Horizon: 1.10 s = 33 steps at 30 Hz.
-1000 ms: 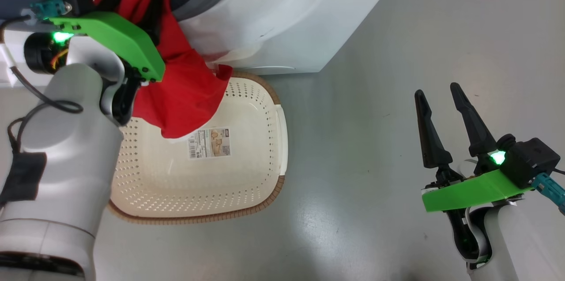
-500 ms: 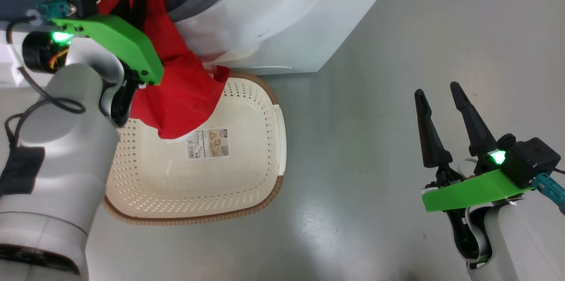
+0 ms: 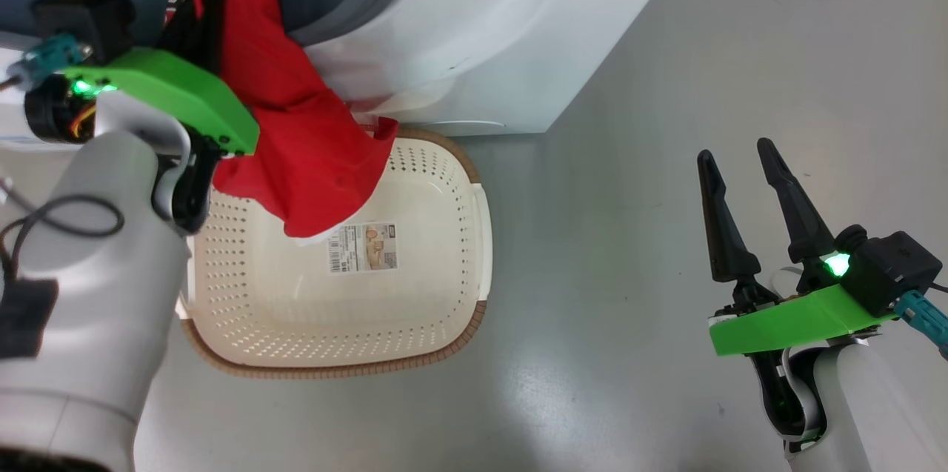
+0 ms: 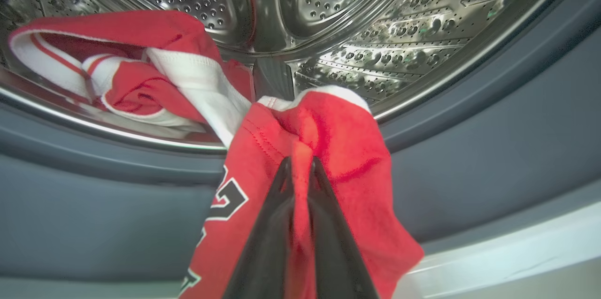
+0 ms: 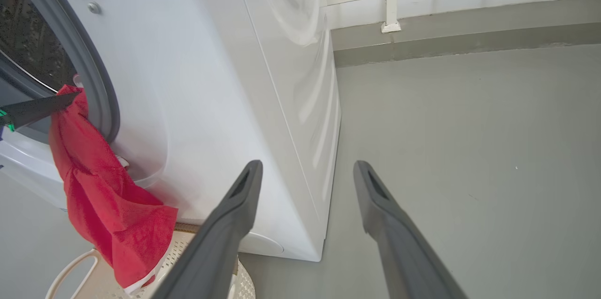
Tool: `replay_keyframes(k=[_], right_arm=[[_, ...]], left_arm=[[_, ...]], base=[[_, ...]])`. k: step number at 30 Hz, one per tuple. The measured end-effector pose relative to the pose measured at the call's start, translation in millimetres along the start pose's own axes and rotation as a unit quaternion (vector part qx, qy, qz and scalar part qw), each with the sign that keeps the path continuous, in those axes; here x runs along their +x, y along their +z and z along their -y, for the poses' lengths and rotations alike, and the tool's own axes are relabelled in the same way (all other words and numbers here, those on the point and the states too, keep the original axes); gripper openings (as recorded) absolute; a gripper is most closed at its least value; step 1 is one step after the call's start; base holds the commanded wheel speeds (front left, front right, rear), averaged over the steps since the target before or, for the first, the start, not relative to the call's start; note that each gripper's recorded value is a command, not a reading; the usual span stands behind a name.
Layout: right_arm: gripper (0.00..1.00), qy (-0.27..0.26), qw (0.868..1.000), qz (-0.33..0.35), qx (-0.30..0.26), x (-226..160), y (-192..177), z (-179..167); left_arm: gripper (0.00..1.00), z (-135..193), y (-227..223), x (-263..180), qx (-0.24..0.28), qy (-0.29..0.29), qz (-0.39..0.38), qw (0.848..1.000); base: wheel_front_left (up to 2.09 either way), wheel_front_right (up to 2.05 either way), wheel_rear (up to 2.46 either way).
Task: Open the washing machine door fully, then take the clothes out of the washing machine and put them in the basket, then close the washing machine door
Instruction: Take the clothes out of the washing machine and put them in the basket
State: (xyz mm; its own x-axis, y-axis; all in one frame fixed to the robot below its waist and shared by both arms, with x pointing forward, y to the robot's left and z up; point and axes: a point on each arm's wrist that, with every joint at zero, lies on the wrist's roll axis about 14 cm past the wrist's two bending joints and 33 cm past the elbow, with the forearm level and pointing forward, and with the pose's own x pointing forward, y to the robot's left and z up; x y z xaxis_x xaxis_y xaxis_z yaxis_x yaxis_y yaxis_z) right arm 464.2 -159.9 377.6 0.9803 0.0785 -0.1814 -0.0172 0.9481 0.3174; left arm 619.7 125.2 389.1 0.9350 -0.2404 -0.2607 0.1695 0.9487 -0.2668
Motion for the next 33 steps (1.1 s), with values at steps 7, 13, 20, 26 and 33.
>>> replay_keyframes(k=[7, 13, 20, 26, 33], right_arm=[[1.00, 0.008, 1.000, 0.004, 0.002, 0.7, 3.3, -6.2], [1.00, 0.012, 1.000, 0.005, 0.003, -0.7, 4.2, -9.4], [1.00, 0.013, 1.000, 0.006, 0.002, -0.9, 5.0, -10.2], [1.00, 0.012, 1.000, 0.003, 0.002, -0.5, 2.4, -9.5], [1.00, 0.007, 1.000, -0.004, 0.001, -0.1, -3.4, -5.4]], left_arm=[[0.00, -11.4, 11.6, -29.8, -0.025, 0.018, 0.060, 0.998], [0.00, -12.6, -0.8, -59.8, -0.038, 0.034, 0.078, 0.996], [0.00, -10.1, -31.5, -88.2, -0.058, 0.049, 0.062, 0.995], [0.00, -1.9, -61.1, -99.3, -0.065, 0.043, 0.024, 0.997], [0.00, -0.8, -85.6, -99.2, -0.074, 0.043, -0.009, 0.996]], base=[[0.00, 0.00, 0.00], [0.00, 0.00, 0.00], [0.00, 0.00, 0.00], [0.00, 0.00, 0.00], [0.00, 0.00, 0.00]])
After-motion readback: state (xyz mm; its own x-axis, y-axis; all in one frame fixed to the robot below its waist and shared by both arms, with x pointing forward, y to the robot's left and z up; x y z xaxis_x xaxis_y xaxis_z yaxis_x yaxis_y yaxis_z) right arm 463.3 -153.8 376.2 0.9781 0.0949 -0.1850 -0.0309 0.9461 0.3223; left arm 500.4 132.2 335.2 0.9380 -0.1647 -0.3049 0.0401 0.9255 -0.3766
